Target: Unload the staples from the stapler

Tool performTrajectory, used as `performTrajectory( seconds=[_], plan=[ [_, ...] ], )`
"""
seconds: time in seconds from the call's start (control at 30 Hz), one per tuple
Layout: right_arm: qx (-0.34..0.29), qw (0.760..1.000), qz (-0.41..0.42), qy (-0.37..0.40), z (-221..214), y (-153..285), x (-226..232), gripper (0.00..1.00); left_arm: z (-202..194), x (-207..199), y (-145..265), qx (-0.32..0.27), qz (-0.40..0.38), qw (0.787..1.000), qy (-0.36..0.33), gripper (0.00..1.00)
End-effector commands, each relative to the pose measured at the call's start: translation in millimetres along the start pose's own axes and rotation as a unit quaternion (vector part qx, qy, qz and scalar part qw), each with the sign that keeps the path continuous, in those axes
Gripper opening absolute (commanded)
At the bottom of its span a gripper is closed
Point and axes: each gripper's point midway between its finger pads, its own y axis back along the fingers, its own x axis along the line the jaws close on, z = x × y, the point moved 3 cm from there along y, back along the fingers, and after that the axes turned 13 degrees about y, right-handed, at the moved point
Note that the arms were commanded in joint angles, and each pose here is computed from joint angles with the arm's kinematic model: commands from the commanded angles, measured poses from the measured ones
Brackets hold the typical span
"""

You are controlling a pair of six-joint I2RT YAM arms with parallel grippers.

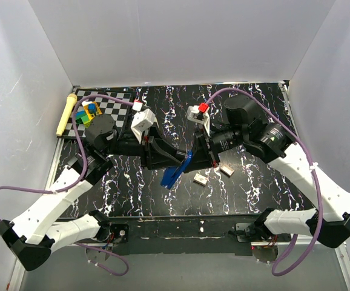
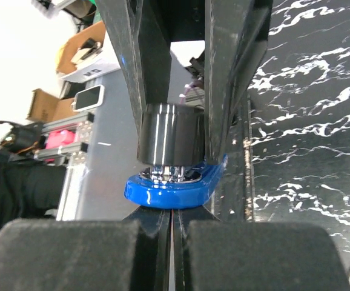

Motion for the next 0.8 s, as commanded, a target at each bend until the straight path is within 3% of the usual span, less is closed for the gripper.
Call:
performTrajectory(
  seconds=[0.0,0.17,0.43,0.77],
  plan=[
    [-0.060,0.993,0.023,0.095,52,-14,-6,0.01,-36,-5,-29,0.085,-0.052,0.994,0.031,0.00],
    [-0.056,0.993,0.027,0.101,57,-20,-8,0.01,-55,-4,-46,0.124,-0.055,0.990,0.036,0.00],
    [-0.044,0.994,0.000,0.097,45,-18,-12,0.01,-44,-3,-41,0.095,-0.016,0.995,0.006,0.00],
    [-0.008,0.994,-0.088,0.071,-2,-10,-32,0.01,-27,-7,-34,0.059,0.015,0.998,-0.025,0.00]
  ],
)
